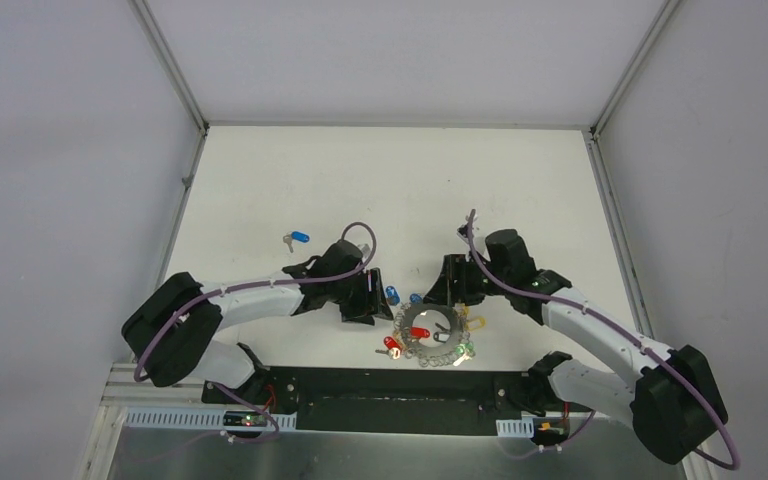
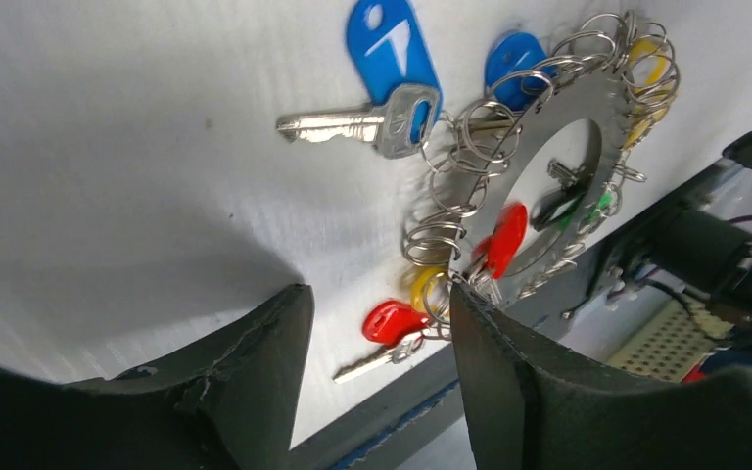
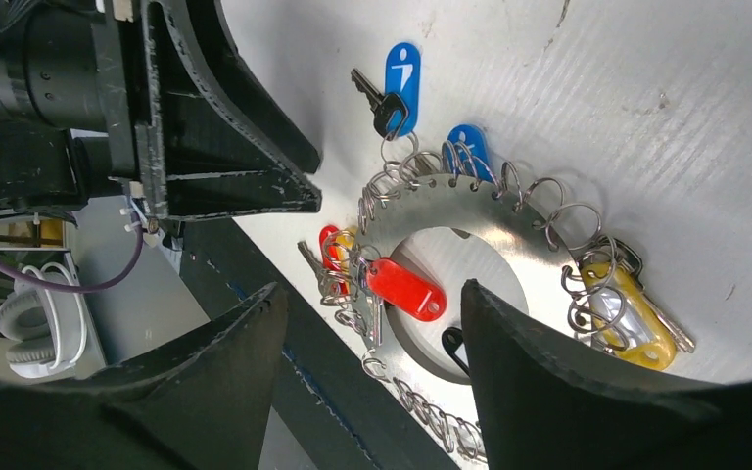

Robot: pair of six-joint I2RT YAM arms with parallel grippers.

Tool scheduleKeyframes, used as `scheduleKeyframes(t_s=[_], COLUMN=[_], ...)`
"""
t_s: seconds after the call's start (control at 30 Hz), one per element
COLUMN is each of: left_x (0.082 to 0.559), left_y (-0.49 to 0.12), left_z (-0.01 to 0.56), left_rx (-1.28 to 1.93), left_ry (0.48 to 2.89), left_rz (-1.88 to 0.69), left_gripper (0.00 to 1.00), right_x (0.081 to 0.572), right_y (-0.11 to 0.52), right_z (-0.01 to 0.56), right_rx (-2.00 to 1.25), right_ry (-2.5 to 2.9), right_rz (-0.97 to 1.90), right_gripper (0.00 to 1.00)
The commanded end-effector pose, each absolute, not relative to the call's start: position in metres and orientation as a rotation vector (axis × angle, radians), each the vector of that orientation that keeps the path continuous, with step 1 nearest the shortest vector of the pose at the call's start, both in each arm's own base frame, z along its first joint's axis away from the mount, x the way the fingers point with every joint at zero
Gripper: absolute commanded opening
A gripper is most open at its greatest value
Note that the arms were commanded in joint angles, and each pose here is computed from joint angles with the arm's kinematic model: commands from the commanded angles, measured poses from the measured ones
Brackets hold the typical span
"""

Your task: Put the keys on the keyring

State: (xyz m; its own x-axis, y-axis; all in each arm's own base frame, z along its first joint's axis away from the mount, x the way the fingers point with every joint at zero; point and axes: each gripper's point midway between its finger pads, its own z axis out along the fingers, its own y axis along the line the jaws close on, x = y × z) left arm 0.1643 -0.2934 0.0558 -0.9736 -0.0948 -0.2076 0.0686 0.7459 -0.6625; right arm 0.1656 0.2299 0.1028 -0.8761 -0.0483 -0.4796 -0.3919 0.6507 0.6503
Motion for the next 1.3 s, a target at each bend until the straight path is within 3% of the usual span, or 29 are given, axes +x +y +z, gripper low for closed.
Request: scheduleKeyframes(t_s=[0.0, 0.5, 0.73, 1.17, 1.27], left_x=[0.172, 0.173, 0.176, 0.176, 0.174], left_y=[-0.304, -0.289, -0.300, -0.313, -0.317], left_z=[0.085, 0.100, 0.095, 0.082, 0.081], left_rx=[-0.121, -0.165, -0.124, -0.103, -0.101], left_ry=[2.522, 2.378, 2.415, 2.498, 2.516], left_rz=[-1.276, -1.309, -1.315, -1.325, -1.342], left_gripper=[0.56, 0.50, 0.48, 0.43, 0.42], right_x=[0.168, 0.179, 0.183, 0.182, 0.181], right_y=[0.237, 0.216, 0.228, 0.194, 0.187], right_z=[0.115, 0.082, 0.087, 0.055, 0.048], right_rx=[-0.402, -0.274, -0.367, -0.263, -0.226], right_ry=[2.447, 2.646, 2.660, 2.823, 2.854], right_rz=[1.114, 0.868, 0.913, 0.690, 0.663], right_gripper=[0.67, 0.62, 0.60, 0.56, 0.47])
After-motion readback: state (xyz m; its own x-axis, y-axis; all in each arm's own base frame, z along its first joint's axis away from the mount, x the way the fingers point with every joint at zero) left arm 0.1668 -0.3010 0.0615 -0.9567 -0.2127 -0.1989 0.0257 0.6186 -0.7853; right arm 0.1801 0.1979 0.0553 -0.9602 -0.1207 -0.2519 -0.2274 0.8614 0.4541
